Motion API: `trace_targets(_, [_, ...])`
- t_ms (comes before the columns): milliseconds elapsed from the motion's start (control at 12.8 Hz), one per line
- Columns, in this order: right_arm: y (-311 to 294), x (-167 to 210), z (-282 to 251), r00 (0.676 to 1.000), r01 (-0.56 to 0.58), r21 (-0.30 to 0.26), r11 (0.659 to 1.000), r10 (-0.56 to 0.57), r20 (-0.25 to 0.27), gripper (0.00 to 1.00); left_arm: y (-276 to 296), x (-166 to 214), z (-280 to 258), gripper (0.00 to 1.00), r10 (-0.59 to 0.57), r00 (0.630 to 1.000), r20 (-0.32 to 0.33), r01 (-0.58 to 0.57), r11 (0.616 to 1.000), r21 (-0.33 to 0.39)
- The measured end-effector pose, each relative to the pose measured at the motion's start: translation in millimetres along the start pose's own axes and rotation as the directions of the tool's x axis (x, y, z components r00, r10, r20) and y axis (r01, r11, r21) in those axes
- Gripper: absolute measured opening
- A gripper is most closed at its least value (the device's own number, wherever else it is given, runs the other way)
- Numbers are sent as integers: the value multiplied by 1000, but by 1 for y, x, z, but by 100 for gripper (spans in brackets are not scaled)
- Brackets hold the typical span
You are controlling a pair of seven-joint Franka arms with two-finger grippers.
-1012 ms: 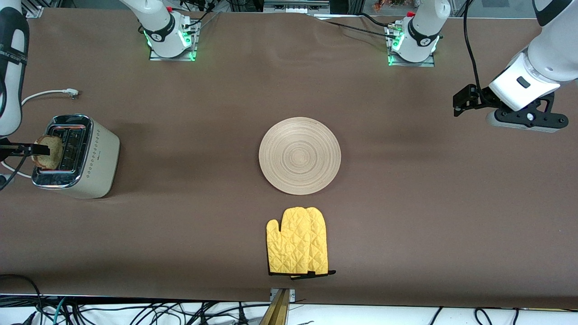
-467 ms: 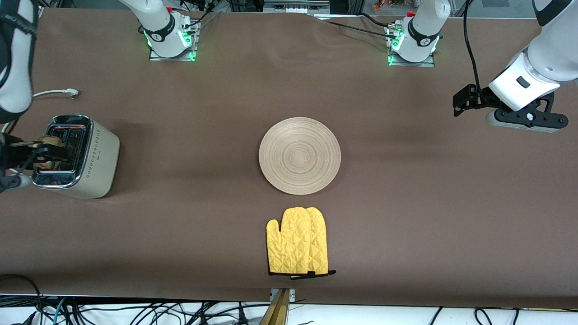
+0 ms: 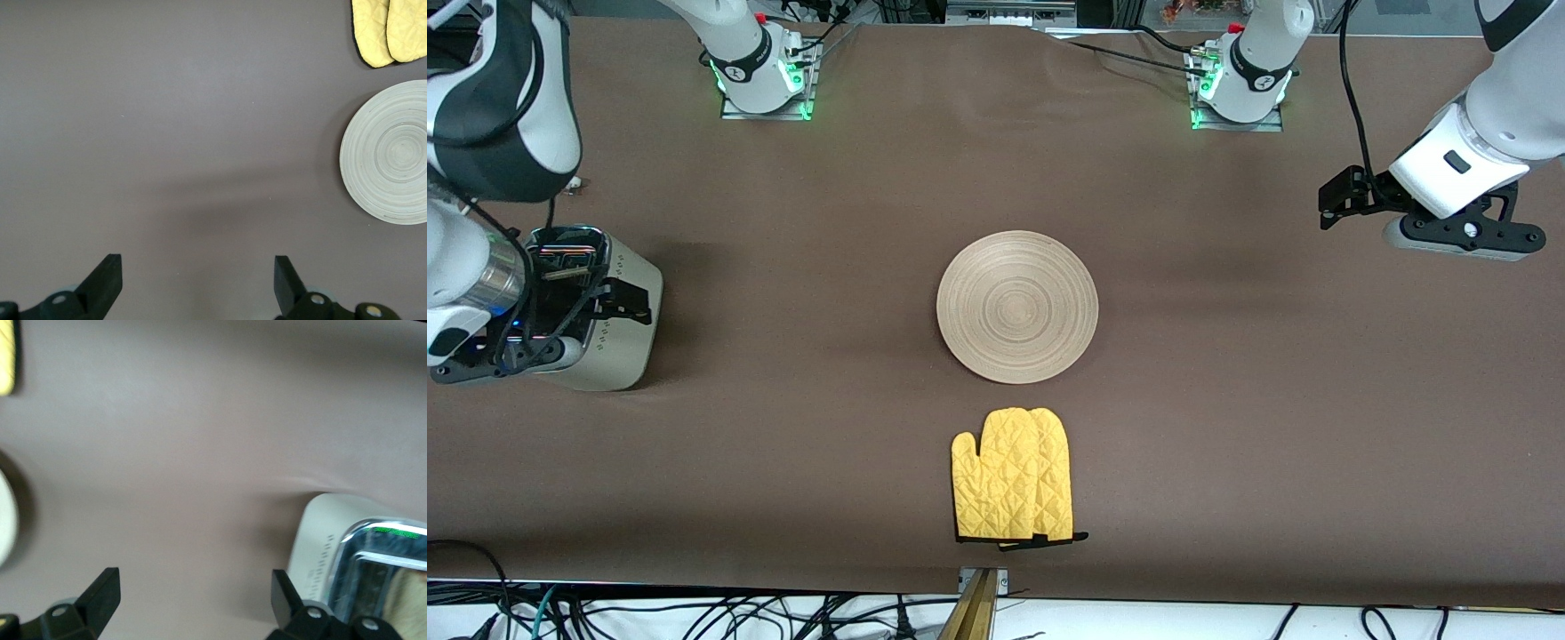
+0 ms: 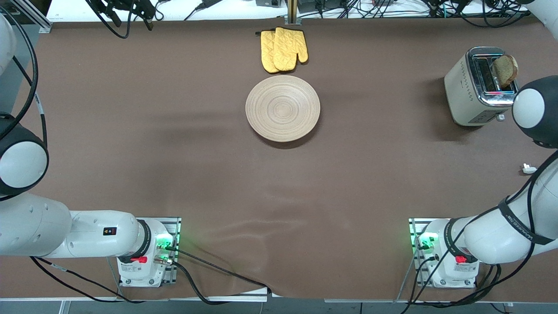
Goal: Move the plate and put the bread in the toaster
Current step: 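Open the right gripper and raise it away from the toaster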
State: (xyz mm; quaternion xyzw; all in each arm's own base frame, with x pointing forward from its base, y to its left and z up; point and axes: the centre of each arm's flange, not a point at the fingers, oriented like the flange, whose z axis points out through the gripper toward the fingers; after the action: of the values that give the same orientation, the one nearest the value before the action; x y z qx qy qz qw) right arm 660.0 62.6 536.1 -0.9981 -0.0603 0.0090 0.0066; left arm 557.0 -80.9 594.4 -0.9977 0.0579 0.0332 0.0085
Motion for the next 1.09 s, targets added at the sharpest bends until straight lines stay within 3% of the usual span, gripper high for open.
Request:
trace_targets(156, [-18, -10, -22, 988, -154, -24, 988, 153, -34, 100, 0, 0, 0, 100, 0, 1000, 0, 0, 1000, 0])
trace_targets(312, [-18, -26, -42, 968, -246, -5, 969, 245, -54, 100, 0, 0, 0, 100, 0, 1000, 0, 0, 1000, 0])
trace_targets(545, [-1, -44, -57, 959, -278, 6, 961, 278, -65, 100, 0, 0, 0, 100, 0, 1000, 0, 0, 1000, 0])
trace_targets(1090, [11, -55, -38, 955, -297, -1, 955, 297, -10, 100, 0, 0, 0, 100, 0, 1000, 0, 0, 1000, 0])
